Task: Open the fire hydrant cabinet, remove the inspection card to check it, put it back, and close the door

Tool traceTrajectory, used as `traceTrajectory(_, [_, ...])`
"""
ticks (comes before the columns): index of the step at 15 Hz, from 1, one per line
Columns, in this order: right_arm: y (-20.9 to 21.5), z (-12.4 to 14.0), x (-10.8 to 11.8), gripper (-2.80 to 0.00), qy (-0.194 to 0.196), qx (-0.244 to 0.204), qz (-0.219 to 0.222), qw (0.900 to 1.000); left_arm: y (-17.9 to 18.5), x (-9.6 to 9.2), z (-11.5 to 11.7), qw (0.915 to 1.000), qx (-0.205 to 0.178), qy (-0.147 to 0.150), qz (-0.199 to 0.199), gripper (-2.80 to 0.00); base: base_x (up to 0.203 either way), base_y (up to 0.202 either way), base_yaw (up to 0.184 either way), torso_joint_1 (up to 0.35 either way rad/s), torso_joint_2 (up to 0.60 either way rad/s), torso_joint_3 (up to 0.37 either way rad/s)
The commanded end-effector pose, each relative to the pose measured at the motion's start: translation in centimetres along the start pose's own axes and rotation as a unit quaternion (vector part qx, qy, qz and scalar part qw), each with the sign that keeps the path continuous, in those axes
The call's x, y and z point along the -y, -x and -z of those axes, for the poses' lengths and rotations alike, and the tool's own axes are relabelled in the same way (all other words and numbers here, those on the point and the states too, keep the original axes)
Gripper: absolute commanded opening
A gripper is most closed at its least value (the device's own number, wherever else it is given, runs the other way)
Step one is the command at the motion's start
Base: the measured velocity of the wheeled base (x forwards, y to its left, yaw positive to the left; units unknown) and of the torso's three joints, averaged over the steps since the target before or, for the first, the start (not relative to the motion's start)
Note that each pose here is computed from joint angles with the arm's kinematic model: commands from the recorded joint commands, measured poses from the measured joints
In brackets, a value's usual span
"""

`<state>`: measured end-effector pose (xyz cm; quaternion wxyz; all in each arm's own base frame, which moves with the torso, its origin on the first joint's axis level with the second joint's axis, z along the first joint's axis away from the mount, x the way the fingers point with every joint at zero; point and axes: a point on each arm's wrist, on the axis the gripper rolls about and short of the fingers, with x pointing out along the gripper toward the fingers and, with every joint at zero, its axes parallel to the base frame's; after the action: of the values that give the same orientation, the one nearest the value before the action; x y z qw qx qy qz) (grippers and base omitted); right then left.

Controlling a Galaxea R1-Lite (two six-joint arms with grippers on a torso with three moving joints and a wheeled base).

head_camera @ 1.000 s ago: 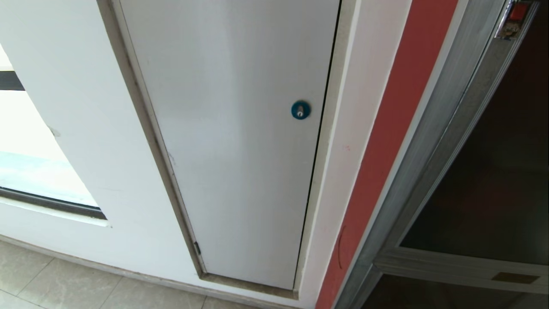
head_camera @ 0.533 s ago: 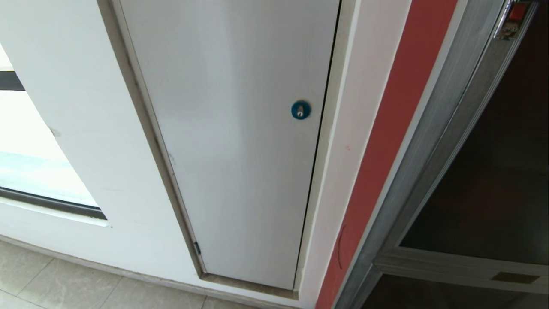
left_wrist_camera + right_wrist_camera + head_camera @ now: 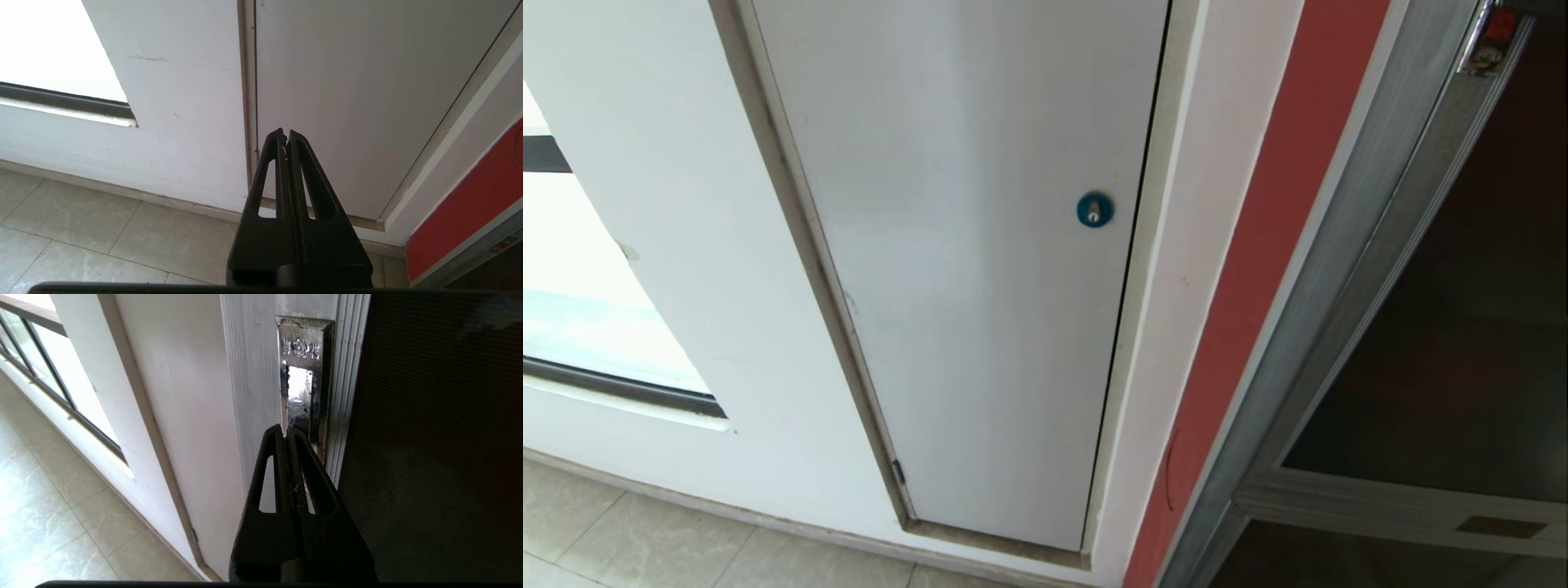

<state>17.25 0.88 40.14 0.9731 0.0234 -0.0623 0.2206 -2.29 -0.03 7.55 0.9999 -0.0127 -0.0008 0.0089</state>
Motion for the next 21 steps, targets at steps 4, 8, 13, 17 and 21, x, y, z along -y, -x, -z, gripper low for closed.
traceTrajectory(4, [-0.4, 0.2, 0.3, -2.80, -0.003, -0.004, 0.003, 1.000, 0.0, 0.0, 0.0, 1.0000, -0.001, 0.000, 0.000, -2.80, 0.000, 0.000, 0.000, 0.000, 0.00, 0.000])
traceTrajectory(8, [0.1, -0.1, 0.0, -2.80, 0.000, 0.002, 0.002, 1.000, 0.0, 0.0, 0.0, 1.0000, -0.001, 0.000, 0.000, -2.80, 0.000, 0.000, 0.000, 0.000, 0.00, 0.000])
traceTrajectory(13, [3.2, -0.8, -1.6, -2.80, 0.011, 0.025, -0.008, 1.000, 0.0, 0.0, 0.0, 1.0000, -0.001, 0.000, 0.000, -2.80, 0.000, 0.000, 0.000, 0.000, 0.00, 0.000])
traceTrajectory(17, [6.1, -0.8, -3.1, -2.80, 0.017, 0.042, -0.018, 0.999, 0.0, 0.0, 0.0, 1.0000, -0.001, 0.000, 0.000, -2.80, 0.000, 0.000, 0.000, 0.000, 0.00, 0.000])
traceTrajectory(21, [9.3, 0.4, -4.5, -2.80, 0.021, 0.050, -0.018, 0.998, 0.0, 0.0, 0.0, 1.0000, -0.001, 0.000, 0.000, -2.80, 0.000, 0.000, 0.000, 0.000, 0.00, 0.000])
